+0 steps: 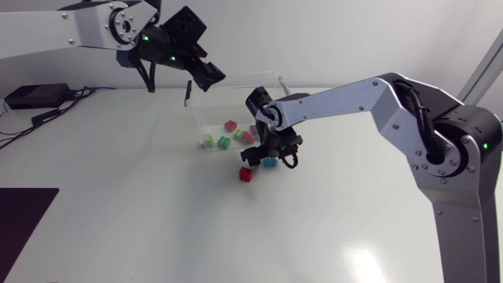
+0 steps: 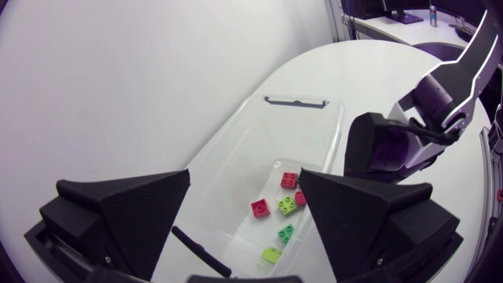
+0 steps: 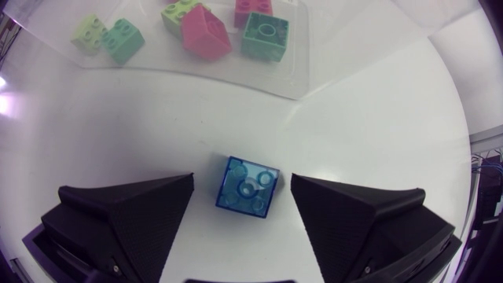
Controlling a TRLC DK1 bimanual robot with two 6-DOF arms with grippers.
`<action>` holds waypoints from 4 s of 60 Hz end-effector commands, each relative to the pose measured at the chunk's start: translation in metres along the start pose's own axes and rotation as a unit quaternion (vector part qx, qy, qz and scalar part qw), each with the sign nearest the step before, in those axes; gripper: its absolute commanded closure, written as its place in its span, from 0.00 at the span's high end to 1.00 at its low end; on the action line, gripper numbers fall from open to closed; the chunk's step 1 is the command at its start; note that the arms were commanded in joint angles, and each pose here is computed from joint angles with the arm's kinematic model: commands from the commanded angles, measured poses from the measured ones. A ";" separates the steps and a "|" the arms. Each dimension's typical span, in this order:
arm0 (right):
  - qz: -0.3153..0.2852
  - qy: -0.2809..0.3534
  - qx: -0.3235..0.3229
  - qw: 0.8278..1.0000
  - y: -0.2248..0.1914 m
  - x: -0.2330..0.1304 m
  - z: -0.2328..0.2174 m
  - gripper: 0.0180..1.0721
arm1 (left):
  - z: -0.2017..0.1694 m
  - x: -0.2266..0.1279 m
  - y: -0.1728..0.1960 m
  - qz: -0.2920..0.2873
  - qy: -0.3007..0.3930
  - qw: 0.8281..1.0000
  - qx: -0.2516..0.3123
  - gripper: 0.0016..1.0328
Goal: Place the duplo bricks in the container
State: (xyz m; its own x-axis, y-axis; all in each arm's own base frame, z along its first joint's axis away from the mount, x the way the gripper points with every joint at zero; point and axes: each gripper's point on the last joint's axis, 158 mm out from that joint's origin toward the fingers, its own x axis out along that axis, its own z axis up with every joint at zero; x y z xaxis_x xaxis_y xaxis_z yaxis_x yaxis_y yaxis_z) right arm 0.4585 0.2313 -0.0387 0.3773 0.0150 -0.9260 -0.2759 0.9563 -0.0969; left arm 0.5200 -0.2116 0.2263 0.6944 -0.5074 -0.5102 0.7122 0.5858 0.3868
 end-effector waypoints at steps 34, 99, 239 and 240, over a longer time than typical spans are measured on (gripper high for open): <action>-0.014 0.008 0.024 1.000 -0.019 -0.011 -0.021 0.22 | -0.050 -0.071 -0.084 -0.072 0.020 0.997 0.014 0.95; 0.044 -0.216 0.071 0.973 -0.060 -0.174 0.107 0.23 | -0.134 0.042 -0.227 -0.237 0.072 0.949 0.194 0.95; 0.077 -0.265 0.040 0.960 -0.051 -0.220 0.133 0.92 | -0.053 -0.004 -0.126 -0.256 0.078 0.936 0.227 0.20; 0.077 -0.263 0.039 0.961 -0.051 -0.221 0.130 0.93 | -0.051 -0.005 -0.122 -0.250 0.077 0.939 0.223 0.20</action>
State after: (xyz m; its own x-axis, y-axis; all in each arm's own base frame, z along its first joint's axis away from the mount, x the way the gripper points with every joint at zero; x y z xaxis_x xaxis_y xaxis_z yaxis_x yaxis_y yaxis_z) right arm 0.5218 0.2188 0.2189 0.7492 0.2773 -0.6015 -0.2813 0.9554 0.0899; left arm 0.4143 -0.2498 0.1153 0.2174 -0.5005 -0.8380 0.9472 -0.0990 0.3049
